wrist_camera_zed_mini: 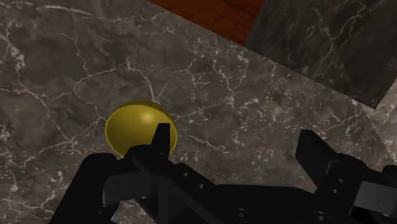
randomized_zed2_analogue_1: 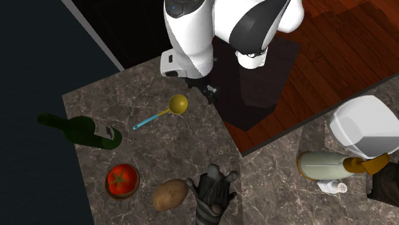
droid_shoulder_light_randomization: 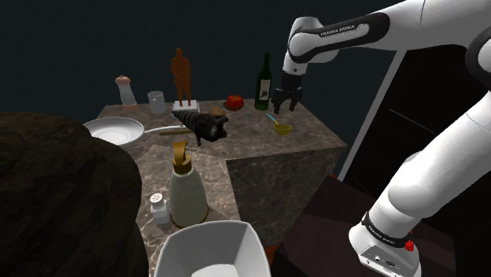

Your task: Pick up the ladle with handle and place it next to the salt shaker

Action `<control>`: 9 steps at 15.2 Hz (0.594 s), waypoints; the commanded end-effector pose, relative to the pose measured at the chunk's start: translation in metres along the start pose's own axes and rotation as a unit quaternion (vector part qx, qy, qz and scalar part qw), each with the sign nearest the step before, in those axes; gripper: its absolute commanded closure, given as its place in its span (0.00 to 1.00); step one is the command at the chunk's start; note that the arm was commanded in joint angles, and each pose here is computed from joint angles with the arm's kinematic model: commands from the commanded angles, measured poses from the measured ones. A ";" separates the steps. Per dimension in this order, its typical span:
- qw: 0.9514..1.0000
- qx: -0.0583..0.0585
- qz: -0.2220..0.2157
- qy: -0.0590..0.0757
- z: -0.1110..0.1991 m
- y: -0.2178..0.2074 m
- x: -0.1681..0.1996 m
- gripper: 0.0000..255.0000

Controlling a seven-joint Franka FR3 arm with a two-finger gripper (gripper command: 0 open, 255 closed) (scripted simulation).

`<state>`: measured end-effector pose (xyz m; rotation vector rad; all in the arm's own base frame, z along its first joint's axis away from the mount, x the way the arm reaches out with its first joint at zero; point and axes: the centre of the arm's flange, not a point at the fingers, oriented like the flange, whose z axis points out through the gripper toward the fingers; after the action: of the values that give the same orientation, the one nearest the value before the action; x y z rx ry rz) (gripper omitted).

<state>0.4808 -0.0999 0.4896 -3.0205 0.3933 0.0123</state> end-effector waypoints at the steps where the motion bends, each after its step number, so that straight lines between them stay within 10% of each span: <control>1: 1.000 0.006 0.026 -0.001 0.014 0.014 0.018 0.00; 9: 0.991 0.028 0.127 -0.004 0.070 0.081 0.084 0.00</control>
<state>0.5355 -0.1836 0.4199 -2.9080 0.7242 0.0298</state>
